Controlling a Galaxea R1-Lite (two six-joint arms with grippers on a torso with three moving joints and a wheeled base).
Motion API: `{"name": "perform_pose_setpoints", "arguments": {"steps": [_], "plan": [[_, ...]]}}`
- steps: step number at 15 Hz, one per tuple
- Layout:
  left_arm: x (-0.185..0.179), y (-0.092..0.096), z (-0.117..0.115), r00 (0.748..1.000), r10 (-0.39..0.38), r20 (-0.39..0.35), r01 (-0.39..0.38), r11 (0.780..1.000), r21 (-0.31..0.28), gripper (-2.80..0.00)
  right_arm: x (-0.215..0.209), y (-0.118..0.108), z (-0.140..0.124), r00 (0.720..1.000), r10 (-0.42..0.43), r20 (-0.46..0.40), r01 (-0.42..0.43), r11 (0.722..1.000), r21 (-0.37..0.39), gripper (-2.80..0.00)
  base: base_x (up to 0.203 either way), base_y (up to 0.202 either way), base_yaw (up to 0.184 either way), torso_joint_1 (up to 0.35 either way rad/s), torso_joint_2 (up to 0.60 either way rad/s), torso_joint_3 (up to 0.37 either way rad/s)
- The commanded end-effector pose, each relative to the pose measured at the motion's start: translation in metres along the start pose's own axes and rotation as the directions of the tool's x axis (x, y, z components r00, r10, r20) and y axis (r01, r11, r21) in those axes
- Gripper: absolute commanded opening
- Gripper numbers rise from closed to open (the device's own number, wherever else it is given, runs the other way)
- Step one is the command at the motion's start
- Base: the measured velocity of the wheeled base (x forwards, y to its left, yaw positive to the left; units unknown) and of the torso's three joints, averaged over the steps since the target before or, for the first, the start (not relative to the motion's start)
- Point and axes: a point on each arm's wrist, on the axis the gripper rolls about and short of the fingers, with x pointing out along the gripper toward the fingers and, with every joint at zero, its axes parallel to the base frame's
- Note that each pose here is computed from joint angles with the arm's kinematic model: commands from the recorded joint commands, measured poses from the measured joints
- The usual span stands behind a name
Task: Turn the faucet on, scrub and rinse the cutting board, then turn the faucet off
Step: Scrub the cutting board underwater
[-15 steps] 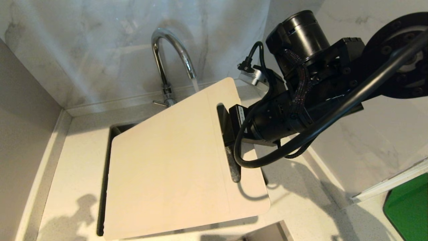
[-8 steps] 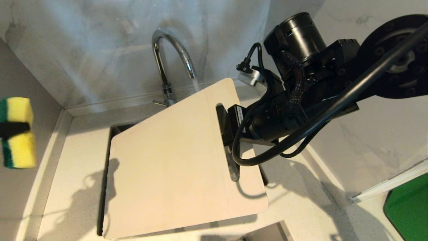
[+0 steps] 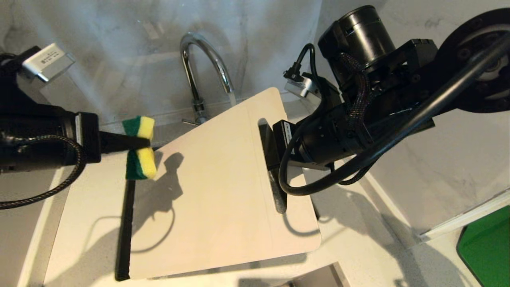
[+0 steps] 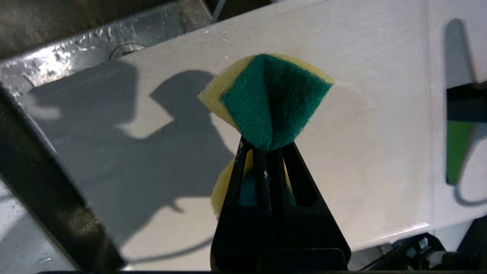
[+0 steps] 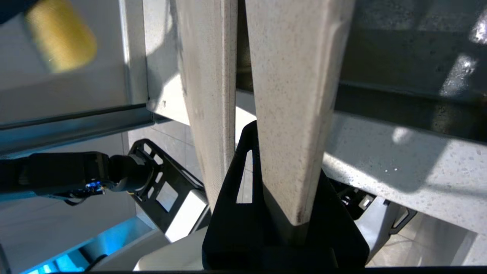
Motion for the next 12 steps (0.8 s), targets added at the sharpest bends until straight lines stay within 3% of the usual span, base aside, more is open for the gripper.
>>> {"name": "perform_pose_setpoints", "arguments": {"steps": [1,4,8,12], "plan": [[0.019,0.000,-0.005,0.999,0.008,-0.051,-0.008,1.000,0.000,-2.80,-0.001,0.000,-0.001,1.000,0.002,-0.005,-0.002,1.000,0.004,-2.80,0.000,0.000,0.000,0.000,0.00,0.000],[0.025,-0.010,-0.005,0.999,-0.022,-0.050,0.023,1.000,0.015,-2.80,0.000,0.000,-0.001,1.000,0.001,-0.005,-0.001,1.000,0.004,-2.80,0.000,0.000,0.000,0.000,0.00,0.000],[0.042,-0.014,-0.009,0.998,0.027,-0.062,-0.025,0.999,0.031,-2.80,-0.005,0.002,0.000,1.000,0.007,0.008,-0.007,1.000,-0.003,-2.80,0.000,0.000,0.000,0.000,0.00,0.000],[0.042,-0.021,-0.012,0.998,0.007,-0.070,-0.004,0.999,0.042,-2.80,-0.007,0.002,-0.002,1.000,0.008,0.008,-0.008,1.000,-0.003,-2.80,0.000,0.000,0.000,0.000,0.00,0.000]]}}
